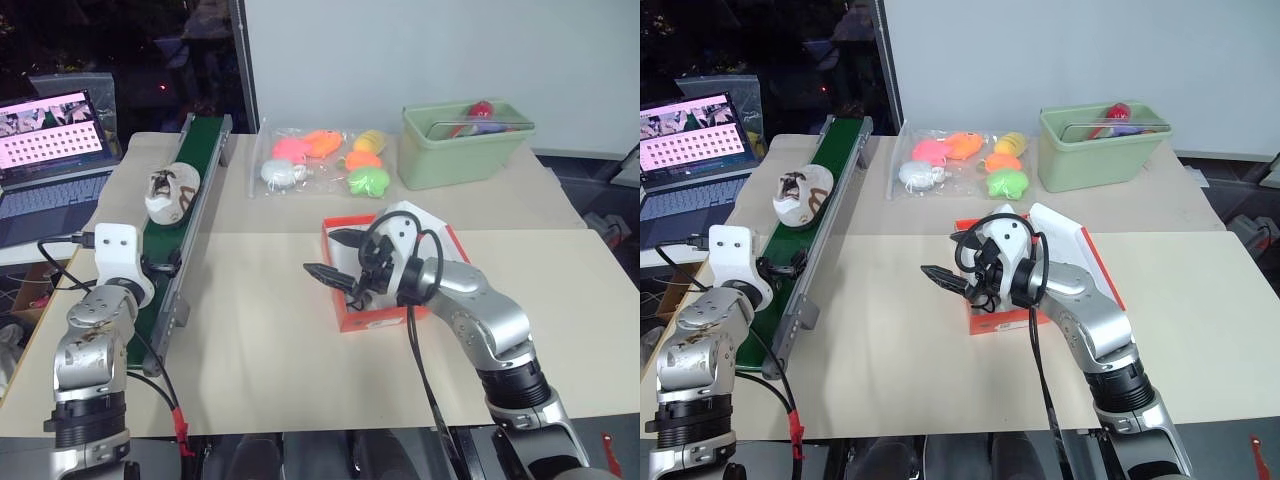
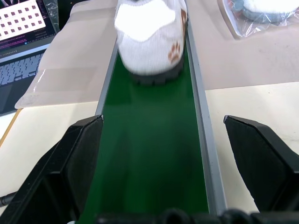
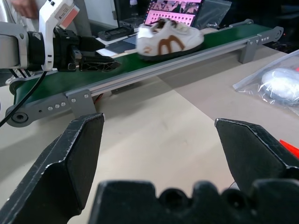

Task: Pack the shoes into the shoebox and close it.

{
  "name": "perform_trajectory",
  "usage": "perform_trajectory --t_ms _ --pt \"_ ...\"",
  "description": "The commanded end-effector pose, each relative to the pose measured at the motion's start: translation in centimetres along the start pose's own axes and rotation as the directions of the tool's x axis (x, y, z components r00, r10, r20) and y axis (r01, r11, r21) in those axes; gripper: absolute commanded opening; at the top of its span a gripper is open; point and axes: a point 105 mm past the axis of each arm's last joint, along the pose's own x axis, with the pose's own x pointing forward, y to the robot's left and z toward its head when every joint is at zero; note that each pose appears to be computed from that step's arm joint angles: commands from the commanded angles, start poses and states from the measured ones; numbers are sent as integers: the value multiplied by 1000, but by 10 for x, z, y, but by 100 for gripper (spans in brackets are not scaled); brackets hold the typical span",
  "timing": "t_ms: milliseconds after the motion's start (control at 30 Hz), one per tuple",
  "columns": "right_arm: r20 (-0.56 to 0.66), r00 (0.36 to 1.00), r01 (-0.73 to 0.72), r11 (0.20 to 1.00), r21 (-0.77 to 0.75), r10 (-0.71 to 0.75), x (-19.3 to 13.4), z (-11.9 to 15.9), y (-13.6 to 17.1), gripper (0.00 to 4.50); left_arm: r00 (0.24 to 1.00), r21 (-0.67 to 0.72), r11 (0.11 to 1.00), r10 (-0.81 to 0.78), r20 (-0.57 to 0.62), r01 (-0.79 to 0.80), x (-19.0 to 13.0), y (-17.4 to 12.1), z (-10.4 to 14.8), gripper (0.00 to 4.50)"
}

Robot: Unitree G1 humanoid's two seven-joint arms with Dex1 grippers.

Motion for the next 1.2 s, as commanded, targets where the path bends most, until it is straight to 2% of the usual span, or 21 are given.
perform_trajectory --t_ms 33,333,433,533,567,733,867,967,1033,1100,1167,1200 --pt "75 997 0 999 -44 3 -3 26 1 448 999 10 1000 6 37 -7 1 3 9 439" --pt "87 996 8 999 -49 -4 -6 33 -1 448 1000 0 1000 0 7 0 4 0 2 439" --pt "89 996 12 999 -50 -8 -6 35 -2 450 999 -12 1000 -27 29 28 4 -4 7 366" --pt "93 996 16 999 -48 -12 -6 37 -4 450 999 -5 1000 -25 22 25 5 -3 7 262" --pt "93 996 17 999 -49 -12 -6 38 -4 450 1000 -4 1000 -18 18 18 5 -2 7 241" --pt "91 996 19 998 -55 -13 -5 39 -6 450 999 0 1000 6 44 -6 5 0 15 241" --pt "85 996 27 997 -69 -21 -3 38 -9 450 993 46 999 3 120 -8 4 -5 33 241" --pt "72 997 27 994 -107 -20 -2 38 -10 450 971 120 993 -51 234 24 -1 -22 65 241" --pt "69 997 31 990 -138 -21 -1 39 -11 450 955 115 991 -93 281 63 -5 -33 83 241" --pt "61 998 46 966 -253 -31 0 43 -12 450 933 93 984 -175 313 153 -11 -51 106 241" --pt "52 998 51 925 -376 -34 1 47 -13 450 918 76 963 -270 291 259 -14 -66 115 241" --pt "45 998 59 880 -471 -43 2 49 -14 450 900 95 939 -344 267 330 -17 -76 118 241"
